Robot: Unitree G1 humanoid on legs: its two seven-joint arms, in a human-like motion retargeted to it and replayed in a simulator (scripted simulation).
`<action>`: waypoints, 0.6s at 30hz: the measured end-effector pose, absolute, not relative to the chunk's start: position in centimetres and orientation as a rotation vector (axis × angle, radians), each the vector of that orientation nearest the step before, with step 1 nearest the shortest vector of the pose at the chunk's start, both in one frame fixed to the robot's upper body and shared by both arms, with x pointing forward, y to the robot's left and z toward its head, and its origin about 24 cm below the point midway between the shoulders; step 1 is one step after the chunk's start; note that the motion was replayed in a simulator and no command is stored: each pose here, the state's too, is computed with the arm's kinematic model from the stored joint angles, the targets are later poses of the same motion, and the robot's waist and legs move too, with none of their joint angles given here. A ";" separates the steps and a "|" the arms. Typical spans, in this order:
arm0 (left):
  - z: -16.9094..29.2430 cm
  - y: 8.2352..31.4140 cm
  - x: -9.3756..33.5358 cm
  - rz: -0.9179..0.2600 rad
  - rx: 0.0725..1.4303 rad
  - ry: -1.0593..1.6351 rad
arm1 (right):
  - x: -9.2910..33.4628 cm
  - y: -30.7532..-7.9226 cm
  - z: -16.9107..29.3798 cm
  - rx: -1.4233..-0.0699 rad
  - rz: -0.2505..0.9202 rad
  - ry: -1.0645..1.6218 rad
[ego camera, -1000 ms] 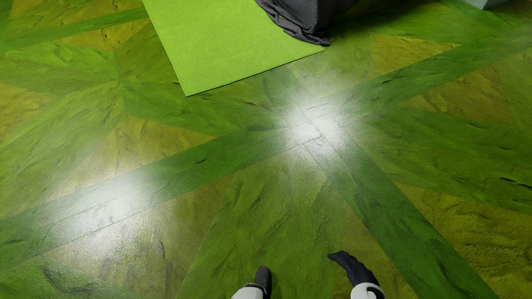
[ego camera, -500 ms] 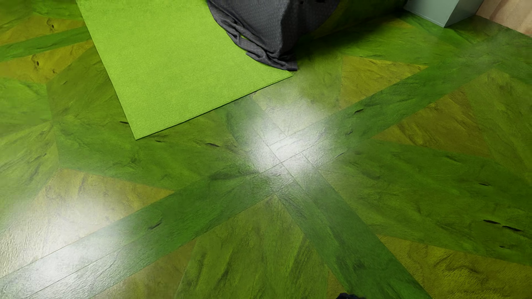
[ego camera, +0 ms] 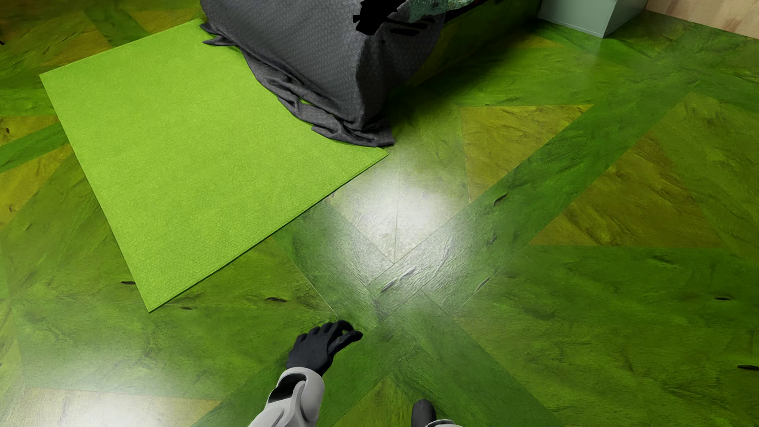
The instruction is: Approach the bed
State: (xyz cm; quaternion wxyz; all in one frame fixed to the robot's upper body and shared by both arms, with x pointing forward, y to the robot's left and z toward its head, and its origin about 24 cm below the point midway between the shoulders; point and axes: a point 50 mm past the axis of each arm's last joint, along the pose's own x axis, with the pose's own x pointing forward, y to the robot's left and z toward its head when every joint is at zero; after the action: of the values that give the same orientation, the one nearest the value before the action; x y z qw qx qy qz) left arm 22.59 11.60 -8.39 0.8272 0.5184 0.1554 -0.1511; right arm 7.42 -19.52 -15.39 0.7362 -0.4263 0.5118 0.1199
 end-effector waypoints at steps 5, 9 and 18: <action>-14.9 13.6 15.3 -0.732 1.360 0.796 | 9.5 -17.7 -14.8 -0.777 0.126 1.057; -13.2 16.9 16.1 -0.436 1.344 0.732 | 11.7 -17.1 -14.8 -0.895 0.211 0.978; -13.7 18.5 12.9 -0.276 1.059 0.869 | 18.7 -17.5 -11.9 -1.072 0.271 0.693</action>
State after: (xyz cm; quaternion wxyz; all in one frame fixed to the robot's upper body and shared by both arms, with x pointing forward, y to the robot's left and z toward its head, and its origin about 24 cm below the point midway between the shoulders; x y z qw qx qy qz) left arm 12.93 18.48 -13.69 0.7657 0.4875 0.3999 -0.1271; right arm 18.71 -17.46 -11.88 0.7946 -0.4987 0.3224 0.1262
